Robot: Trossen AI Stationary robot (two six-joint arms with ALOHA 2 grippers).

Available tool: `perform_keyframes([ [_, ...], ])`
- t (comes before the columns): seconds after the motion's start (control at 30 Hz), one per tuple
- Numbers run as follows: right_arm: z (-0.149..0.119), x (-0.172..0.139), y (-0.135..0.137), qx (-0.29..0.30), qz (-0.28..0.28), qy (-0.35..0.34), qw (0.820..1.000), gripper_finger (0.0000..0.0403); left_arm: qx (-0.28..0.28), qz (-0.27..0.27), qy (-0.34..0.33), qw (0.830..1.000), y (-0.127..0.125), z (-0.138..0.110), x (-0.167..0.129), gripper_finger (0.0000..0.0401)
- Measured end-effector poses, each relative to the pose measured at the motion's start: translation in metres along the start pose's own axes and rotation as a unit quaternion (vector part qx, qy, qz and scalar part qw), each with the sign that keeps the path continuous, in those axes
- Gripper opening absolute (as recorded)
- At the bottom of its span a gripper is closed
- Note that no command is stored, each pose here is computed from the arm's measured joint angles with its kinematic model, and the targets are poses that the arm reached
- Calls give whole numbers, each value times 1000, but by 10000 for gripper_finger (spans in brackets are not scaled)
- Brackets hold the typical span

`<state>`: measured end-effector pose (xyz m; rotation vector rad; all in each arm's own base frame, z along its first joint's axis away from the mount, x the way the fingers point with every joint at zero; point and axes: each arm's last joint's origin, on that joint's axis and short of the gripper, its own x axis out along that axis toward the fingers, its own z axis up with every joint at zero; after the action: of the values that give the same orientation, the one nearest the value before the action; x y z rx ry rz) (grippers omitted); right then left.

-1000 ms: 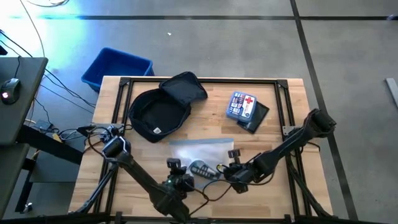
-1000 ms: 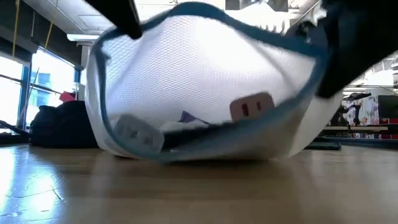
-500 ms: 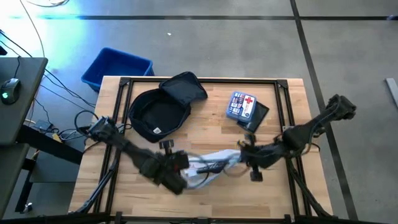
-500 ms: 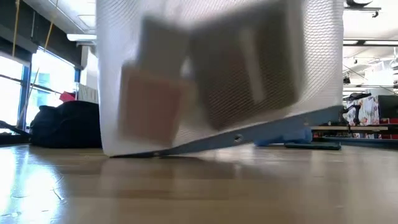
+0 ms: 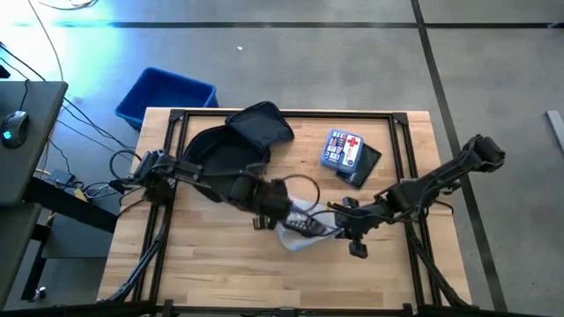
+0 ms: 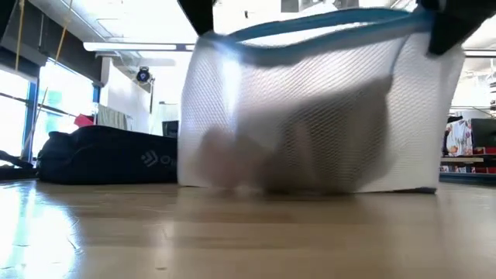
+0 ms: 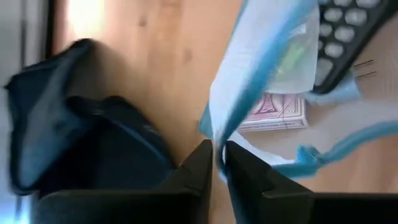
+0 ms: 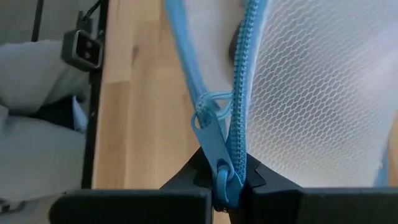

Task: Unpack backpack
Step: Close the transparent zip bag

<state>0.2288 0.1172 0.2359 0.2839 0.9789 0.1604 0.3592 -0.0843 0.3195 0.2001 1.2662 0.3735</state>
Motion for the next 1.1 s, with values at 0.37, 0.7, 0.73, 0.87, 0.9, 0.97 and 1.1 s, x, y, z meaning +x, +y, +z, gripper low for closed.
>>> perform_keyframes([
  [0.37, -18, 21, 15, -13, -141, -108, 984, 0, -68, -48, -12, 996, 0, -20, -38, 100],
  [0.7, -31, 82, 41, -70, -126, -128, 981, 0, -64, -142, -197, 968, -132, -32, -25, 101],
  [0.73, -33, 86, 42, -75, -127, -124, 981, 0, -61, -142, -224, 962, -146, -32, -16, 101],
  [0.87, -34, 94, 52, -87, -128, -126, 980, 0, -46, -146, -308, 939, -188, -24, 26, 101],
  [0.9, -35, 96, 54, -90, -131, -126, 979, 0, -40, -143, -321, 936, -194, -21, 36, 101],
  [0.97, -36, 98, 57, -98, -138, -129, 977, 0, -23, -125, -341, 931, -204, -14, 55, 101],
  [1.1, -37, 98, 60, -101, -143, -136, 975, 0, -6, -52, -347, 936, -209, -9, 81, 101],
])
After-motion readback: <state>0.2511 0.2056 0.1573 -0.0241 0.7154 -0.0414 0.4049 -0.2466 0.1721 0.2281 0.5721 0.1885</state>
